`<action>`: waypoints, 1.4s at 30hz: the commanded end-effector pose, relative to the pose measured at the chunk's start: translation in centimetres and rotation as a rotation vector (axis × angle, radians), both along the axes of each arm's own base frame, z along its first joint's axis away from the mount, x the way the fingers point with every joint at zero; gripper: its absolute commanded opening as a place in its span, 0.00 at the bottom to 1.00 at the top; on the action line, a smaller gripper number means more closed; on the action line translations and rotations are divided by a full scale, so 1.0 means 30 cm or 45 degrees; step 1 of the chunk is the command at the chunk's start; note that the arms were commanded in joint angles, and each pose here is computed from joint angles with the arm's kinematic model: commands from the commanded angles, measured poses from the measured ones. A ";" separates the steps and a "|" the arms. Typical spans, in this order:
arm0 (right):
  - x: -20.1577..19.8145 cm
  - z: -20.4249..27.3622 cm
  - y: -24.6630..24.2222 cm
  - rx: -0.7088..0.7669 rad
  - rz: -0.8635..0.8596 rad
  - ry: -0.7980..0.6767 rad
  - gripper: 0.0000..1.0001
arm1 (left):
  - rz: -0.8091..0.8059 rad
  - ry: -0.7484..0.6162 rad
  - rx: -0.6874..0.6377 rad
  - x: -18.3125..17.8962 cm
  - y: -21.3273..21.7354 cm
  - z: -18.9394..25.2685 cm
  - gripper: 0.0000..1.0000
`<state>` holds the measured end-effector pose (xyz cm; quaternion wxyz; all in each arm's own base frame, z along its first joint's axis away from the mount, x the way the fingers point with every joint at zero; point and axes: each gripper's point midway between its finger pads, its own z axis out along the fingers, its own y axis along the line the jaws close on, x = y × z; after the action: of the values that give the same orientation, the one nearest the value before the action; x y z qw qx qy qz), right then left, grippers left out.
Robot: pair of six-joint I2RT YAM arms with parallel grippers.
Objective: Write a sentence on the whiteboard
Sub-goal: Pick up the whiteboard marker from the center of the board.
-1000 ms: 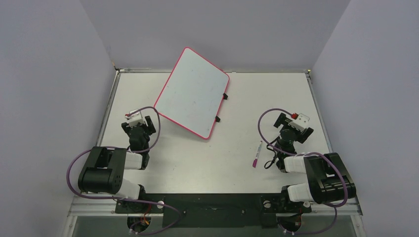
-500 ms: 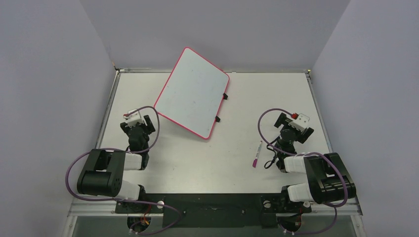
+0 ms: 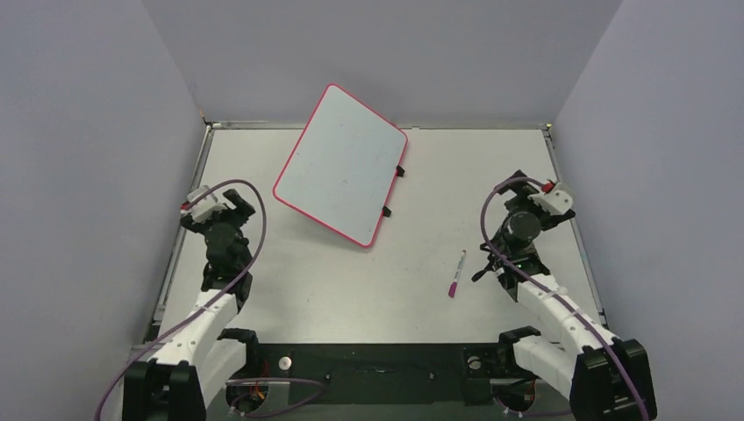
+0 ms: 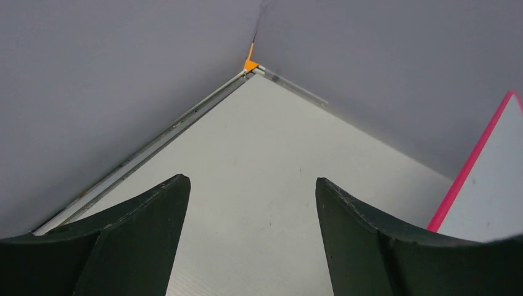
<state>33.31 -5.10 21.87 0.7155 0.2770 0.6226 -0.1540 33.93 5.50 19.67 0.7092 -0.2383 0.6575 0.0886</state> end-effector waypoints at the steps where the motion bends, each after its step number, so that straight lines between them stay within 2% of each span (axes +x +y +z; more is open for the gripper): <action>1: 0.018 0.157 0.046 0.271 0.088 -0.145 1.00 | 0.189 -0.089 -0.197 -0.100 0.070 0.048 0.72; 4: 0.019 0.176 0.038 0.403 0.076 -0.118 1.00 | 0.125 -0.197 -0.294 -0.133 0.044 0.086 0.72; 7: 0.047 0.162 0.051 0.488 0.108 0.010 0.91 | 0.018 -0.209 -0.307 -0.141 0.002 0.099 0.72; 8: 0.047 0.136 0.056 0.491 0.089 0.135 0.90 | -0.012 -0.204 -0.307 -0.146 -0.010 0.103 0.72; 9: 0.063 0.174 0.078 0.520 0.127 0.149 0.88 | -0.017 -0.215 -0.323 -0.149 -0.012 0.116 0.72; 10: 0.059 0.080 0.092 0.516 0.119 0.327 0.86 | -0.008 -0.209 -0.336 -0.160 -0.010 0.113 0.72; 11: 0.066 0.081 0.130 0.548 0.184 0.375 0.82 | 0.000 -0.229 -0.371 -0.165 -0.008 0.121 0.72; 13: 0.048 -0.018 0.192 0.593 0.263 0.549 0.79 | 0.011 -0.233 -0.396 -0.178 -0.005 0.116 0.71; 18: -0.038 -0.198 0.329 0.702 0.411 0.780 0.80 | 0.028 -0.183 -0.387 -0.190 -0.005 0.085 0.68; 21: -0.085 -0.282 0.393 0.723 0.472 0.919 0.88 | 0.054 -0.162 -0.378 -0.198 0.003 0.071 0.67; 23: -0.104 -0.320 0.425 0.707 0.495 0.990 0.89 | 0.032 -0.159 -0.379 -0.194 -0.009 0.072 0.65; 30: -0.138 -0.439 0.505 0.676 0.523 1.118 0.89 | -0.004 -0.154 -0.387 -0.183 -0.027 0.097 0.63; 42: -0.141 -0.577 0.569 0.703 0.549 1.241 0.82 | -0.010 -0.134 -0.394 -0.199 -0.029 0.053 0.59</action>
<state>28.42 11.16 4.75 0.2567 0.2119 0.9422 0.0377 27.80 4.94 20.03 0.6840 -0.3509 0.6394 -0.0139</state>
